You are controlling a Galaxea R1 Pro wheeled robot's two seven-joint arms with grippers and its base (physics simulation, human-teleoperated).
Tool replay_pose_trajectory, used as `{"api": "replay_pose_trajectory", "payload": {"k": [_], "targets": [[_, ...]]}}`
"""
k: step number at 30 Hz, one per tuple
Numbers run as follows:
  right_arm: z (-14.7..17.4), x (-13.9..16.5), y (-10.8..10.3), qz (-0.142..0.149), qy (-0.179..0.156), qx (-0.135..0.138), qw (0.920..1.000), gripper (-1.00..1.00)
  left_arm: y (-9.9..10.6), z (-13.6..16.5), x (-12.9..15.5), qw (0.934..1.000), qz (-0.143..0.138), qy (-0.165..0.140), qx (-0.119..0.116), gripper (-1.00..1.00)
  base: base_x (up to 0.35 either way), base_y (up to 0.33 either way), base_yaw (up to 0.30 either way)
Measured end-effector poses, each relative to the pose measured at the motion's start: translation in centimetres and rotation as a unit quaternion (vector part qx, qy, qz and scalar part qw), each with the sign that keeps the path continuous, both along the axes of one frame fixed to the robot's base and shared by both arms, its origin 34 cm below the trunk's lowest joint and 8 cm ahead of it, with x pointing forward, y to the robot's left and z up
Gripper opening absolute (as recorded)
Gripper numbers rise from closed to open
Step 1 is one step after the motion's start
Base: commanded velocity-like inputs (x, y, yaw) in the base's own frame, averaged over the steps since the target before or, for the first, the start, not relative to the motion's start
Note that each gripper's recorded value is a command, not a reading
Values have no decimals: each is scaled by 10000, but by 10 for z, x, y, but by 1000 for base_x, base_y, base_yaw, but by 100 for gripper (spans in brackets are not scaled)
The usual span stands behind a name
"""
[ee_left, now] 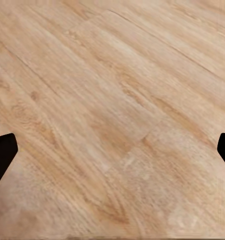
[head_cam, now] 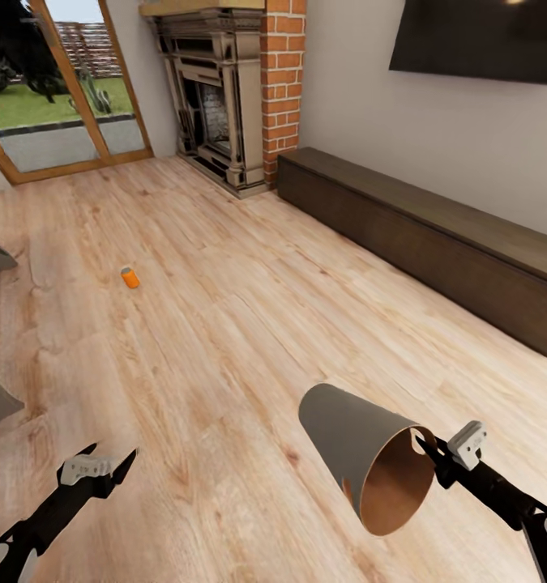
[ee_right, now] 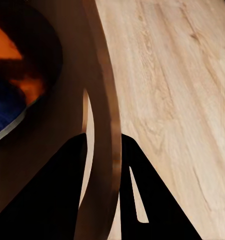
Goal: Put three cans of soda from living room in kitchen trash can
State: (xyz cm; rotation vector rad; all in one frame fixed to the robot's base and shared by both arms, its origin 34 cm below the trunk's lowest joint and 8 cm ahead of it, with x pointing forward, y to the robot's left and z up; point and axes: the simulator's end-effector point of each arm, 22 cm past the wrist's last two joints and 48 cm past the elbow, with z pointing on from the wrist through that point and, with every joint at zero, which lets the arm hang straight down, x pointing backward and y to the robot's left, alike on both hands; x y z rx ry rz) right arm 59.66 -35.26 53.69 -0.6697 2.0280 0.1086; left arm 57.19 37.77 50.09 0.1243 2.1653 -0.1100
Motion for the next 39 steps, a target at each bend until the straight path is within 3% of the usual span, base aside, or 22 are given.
{"api": "replay_pose_trajectory", "payload": {"k": [19, 39], "targets": [[-4, 0, 19, -72, 3, 205, 9998, -100, 1, -18, -13, 9998, 43, 209, -57, 100, 310, 0, 78], [3, 1, 26, -65, -88, 264, 9996, -100, 0, -12, -11, 9999, 45, 146, -60, 100, 324, 0, 42]]}}
